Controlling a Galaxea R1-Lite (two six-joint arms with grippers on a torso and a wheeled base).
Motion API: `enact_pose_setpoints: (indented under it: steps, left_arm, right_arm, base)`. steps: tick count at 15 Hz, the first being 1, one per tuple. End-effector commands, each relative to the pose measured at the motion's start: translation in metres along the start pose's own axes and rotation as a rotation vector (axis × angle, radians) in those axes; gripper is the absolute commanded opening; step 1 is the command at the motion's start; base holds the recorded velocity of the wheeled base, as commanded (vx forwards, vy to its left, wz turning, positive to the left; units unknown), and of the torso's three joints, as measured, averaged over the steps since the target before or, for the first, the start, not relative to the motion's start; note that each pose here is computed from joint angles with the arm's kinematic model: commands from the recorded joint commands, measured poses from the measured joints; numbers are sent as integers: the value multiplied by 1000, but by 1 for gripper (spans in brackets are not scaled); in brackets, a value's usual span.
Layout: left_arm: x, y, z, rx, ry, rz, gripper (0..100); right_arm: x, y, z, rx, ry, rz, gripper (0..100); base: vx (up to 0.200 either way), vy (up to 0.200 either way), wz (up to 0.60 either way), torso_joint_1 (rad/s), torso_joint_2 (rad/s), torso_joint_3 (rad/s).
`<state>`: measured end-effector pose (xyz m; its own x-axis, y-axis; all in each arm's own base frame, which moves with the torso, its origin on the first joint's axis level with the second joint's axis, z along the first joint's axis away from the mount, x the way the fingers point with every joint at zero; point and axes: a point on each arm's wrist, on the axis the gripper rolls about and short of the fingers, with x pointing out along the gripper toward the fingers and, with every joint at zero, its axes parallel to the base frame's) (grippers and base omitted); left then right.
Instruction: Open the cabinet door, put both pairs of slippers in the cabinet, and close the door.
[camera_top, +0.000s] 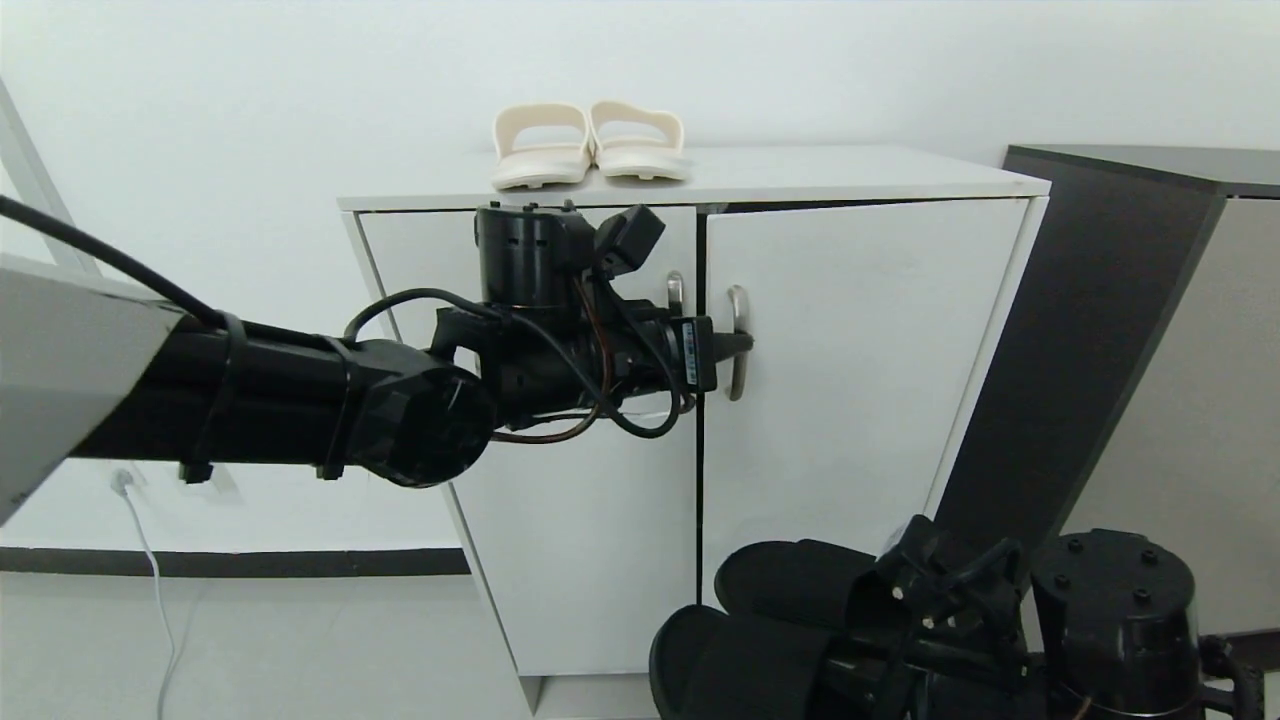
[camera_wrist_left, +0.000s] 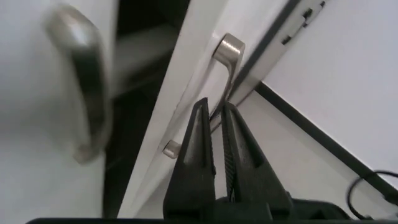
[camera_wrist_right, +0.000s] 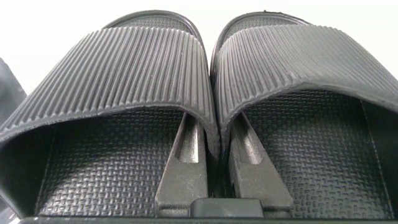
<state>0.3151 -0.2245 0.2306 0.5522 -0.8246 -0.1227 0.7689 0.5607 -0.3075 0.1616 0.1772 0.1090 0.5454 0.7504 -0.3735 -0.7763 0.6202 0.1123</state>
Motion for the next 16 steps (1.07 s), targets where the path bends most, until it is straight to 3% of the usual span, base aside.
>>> enact_pose_setpoints:
  steps: [1,4,9,12,16]
  left_arm:
    - [-19,-21,4,12,-8,-33,0]
    - [-35,-39,0,15,3,-63,0]
    - [-58,-44,-5,12,7,-51,0]
    - [-57,-27,-10,8,-17,-18,0]
    - [-26,-6,-18,-6,-66,-11,0]
  right_arm:
    - [-5,2,-1,-3,-2,13,0]
    - [-7,5,-5,-8,12,34,0]
    - [-8,5,-7,-36,20,37,0]
    - [-11,11,-15,-66,49,61,0]
    - [-12,16,-19,-80,65,82,0]
  base:
    - [0,0,0,0,0,0]
    - [0,0,0,0,0,0]
    - [0,0,0,0,0,0]
    - [0,0,0,0,0,0]
    - [0,0,0,0,0,0]
